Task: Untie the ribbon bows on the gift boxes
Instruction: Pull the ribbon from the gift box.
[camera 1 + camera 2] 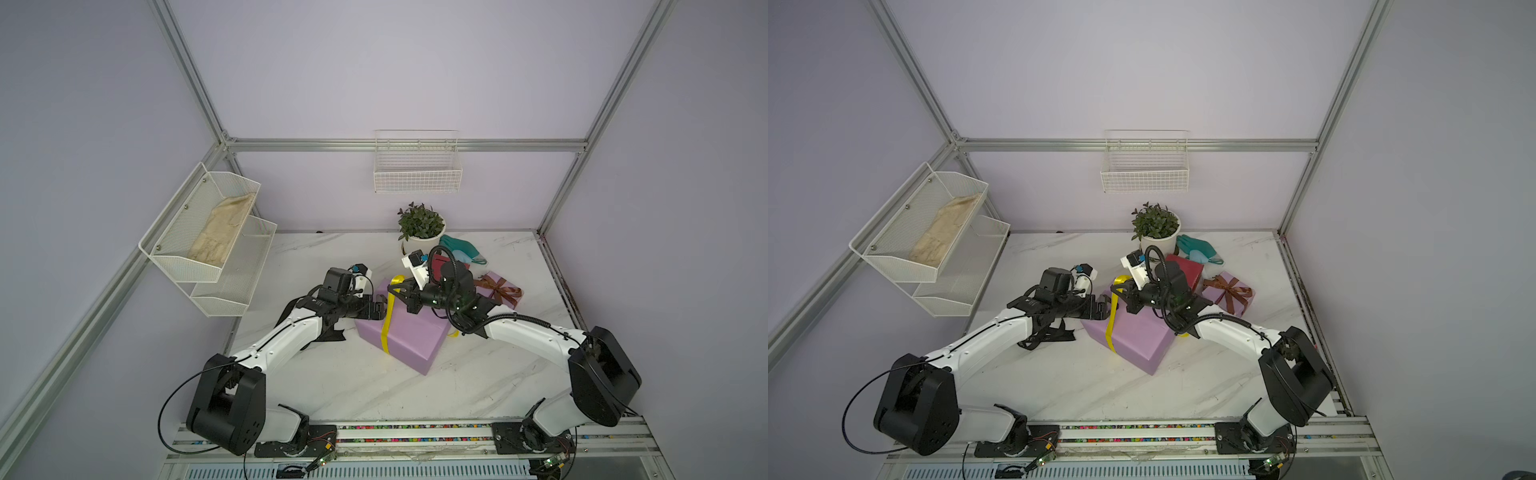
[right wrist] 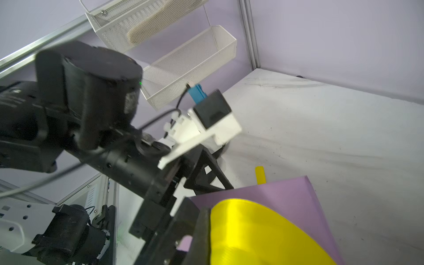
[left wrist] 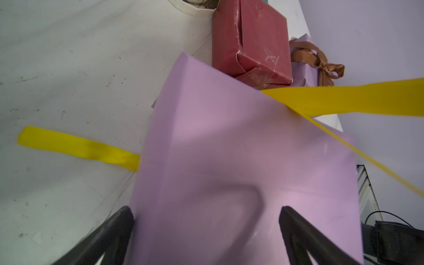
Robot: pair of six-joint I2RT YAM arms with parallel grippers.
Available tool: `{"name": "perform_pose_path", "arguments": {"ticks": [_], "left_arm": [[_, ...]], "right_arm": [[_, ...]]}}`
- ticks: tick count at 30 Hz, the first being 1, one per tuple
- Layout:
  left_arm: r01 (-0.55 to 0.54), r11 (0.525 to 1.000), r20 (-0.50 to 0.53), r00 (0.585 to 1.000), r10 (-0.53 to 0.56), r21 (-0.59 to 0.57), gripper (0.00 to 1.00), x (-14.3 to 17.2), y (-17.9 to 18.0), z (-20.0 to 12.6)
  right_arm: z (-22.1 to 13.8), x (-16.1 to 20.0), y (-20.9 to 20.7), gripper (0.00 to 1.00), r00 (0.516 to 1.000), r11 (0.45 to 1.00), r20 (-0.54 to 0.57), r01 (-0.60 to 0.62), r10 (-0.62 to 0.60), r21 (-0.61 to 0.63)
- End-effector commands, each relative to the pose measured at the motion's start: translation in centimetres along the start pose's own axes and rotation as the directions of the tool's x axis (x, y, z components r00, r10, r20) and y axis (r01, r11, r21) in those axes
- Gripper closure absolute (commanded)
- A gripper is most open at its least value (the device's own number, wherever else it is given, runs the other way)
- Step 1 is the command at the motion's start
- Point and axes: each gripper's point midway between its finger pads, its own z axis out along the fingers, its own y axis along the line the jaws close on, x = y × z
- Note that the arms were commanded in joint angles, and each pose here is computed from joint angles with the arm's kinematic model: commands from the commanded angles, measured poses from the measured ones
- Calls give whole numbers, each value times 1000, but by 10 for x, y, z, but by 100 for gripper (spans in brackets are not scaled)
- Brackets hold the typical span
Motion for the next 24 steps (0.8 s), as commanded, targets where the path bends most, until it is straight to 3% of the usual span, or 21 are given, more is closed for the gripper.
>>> {"name": "perform_pose_path", "arguments": {"ticks": [1,10,24], "left_arm": [[-68,996,-35,997,66,-57,0,-3,1,7],[-116,987,-62,992,109,-109,0,-7,-2,-7],[-128,985,-86,989,119,-119,0,-12,-4,-10]], "right_arm": [[-3,-29,14,100,997,998,39,60,-60,-14],[-21,-82,27,100,979,985,105,171,-174,37],[-65,-164,59,100,907,942,257,314,-334,116]]}}
